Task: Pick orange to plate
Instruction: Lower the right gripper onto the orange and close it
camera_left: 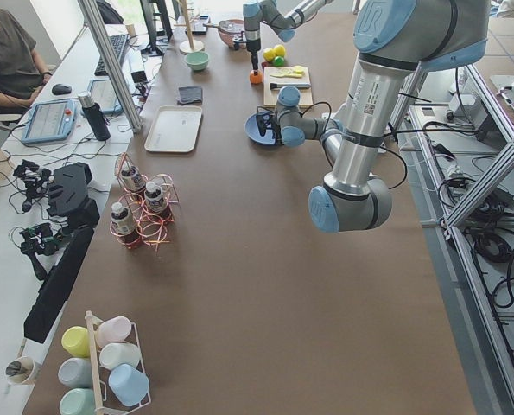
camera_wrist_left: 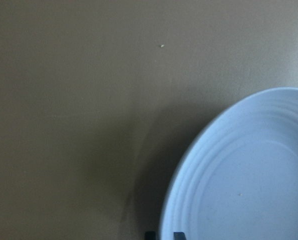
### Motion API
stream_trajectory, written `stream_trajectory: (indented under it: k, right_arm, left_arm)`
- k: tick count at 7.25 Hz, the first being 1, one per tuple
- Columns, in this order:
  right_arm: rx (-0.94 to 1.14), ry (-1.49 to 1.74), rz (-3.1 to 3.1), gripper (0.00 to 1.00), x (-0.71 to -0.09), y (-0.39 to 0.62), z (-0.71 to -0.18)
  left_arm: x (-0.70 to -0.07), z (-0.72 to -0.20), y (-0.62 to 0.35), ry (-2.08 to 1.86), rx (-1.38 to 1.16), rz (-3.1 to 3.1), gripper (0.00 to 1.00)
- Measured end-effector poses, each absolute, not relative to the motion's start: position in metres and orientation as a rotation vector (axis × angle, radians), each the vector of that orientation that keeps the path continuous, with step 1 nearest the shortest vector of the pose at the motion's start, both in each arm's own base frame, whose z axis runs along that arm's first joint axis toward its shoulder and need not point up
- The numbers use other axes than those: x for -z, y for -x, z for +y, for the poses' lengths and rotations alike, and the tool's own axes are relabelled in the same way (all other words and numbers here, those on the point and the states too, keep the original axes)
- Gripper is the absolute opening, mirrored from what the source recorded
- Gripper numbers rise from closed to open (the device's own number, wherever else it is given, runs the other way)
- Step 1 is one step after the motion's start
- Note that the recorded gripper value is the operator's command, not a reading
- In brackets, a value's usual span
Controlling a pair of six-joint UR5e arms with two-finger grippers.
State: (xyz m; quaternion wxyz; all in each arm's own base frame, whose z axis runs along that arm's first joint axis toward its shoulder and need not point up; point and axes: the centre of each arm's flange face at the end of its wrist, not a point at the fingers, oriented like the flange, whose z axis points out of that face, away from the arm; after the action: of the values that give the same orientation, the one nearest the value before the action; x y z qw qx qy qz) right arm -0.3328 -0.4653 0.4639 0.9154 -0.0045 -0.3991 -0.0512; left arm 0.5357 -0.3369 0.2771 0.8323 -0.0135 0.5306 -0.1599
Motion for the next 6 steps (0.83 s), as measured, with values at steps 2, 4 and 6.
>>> stream_trajectory:
  k: [2,4,6]
  right_arm:
    - [0.112,0.005,-0.820,0.97,-0.469,0.343,-0.468]
    - [0.110,0.009,-0.816,0.89,-0.473,0.351,-0.469]
    - [0.109,0.010,-0.810,0.03,-0.481,0.355,-0.469]
  left_arm:
    - [-0.277,-0.337,-0.536,0.024,0.342,1.125,0.96]
    - [-0.275,-0.337,-0.535,0.024,0.345,1.128,0.96]
    - [-0.274,-0.338,-0.534,0.023,0.347,1.129,0.96]
